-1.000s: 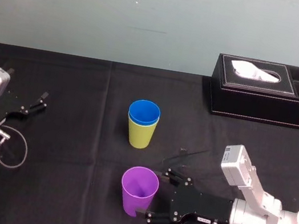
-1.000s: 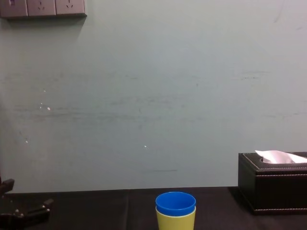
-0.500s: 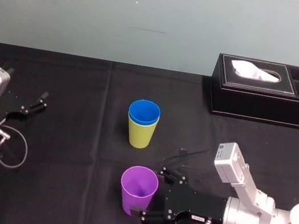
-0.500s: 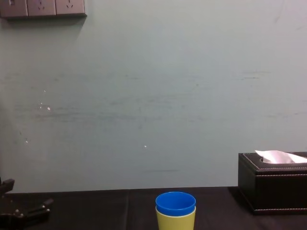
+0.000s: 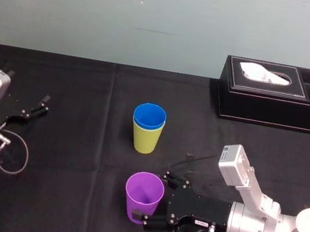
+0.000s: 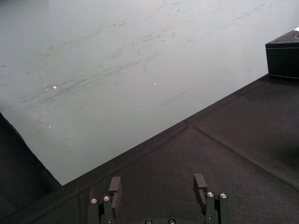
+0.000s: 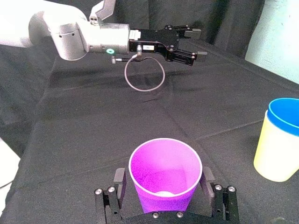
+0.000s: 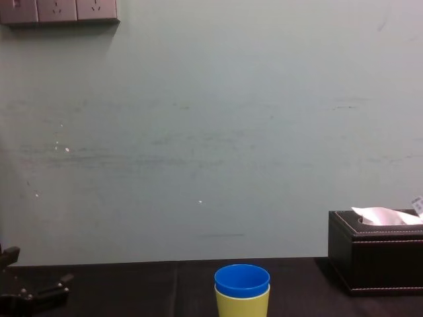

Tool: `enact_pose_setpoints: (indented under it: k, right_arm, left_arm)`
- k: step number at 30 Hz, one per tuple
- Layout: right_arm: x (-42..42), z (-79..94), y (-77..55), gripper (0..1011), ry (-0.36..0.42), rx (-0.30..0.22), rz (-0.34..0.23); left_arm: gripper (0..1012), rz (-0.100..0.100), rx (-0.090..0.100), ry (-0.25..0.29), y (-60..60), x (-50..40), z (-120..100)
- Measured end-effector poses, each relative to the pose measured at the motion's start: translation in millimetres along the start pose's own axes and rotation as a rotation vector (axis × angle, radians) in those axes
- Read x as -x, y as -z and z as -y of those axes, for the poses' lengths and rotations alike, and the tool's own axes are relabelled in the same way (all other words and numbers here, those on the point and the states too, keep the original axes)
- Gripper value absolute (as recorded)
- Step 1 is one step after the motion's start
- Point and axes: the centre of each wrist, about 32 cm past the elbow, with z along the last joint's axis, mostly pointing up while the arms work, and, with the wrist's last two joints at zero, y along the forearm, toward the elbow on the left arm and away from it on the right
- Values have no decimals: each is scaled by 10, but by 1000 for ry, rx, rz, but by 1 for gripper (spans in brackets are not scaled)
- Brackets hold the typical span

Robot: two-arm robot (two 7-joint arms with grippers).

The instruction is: Stack the three plastic cups sequentially using one hand.

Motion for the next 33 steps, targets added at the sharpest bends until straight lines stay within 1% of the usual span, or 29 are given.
enact_pose_setpoints:
  k: [8,11,12,13,16,17,18,25,33]
  right_arm:
    - [0,4,0,990,0,1,0]
    - [1,5,-1,929,-1,0,1]
    - [1,5,-2,883,-1,0,1]
    - [1,6,-2,867,-1,0,1]
    - [1,7,-3,778,-1,0,2]
    - [1,7,-3,778,-1,0,2]
    - [1,8,-3,755,-1,0,2]
    - [2,11,-3,726,0,0,2]
    - [1,12,-4,723,0,0,3]
  left_arm:
    - [1010,0,0,0,0,0,0]
    - [1010,0,0,0,0,0,0]
    - [1010,0,0,0,0,0,0]
    - [1010,0,0,0,0,0,0]
    - [1010,0,0,0,0,0,0]
    - [1010,0,0,0,0,0,0]
    - [1010,0,0,0,0,0,0]
    - [1010,0,0,0,0,0,0]
    - [1010,0,0,0,0,0,0]
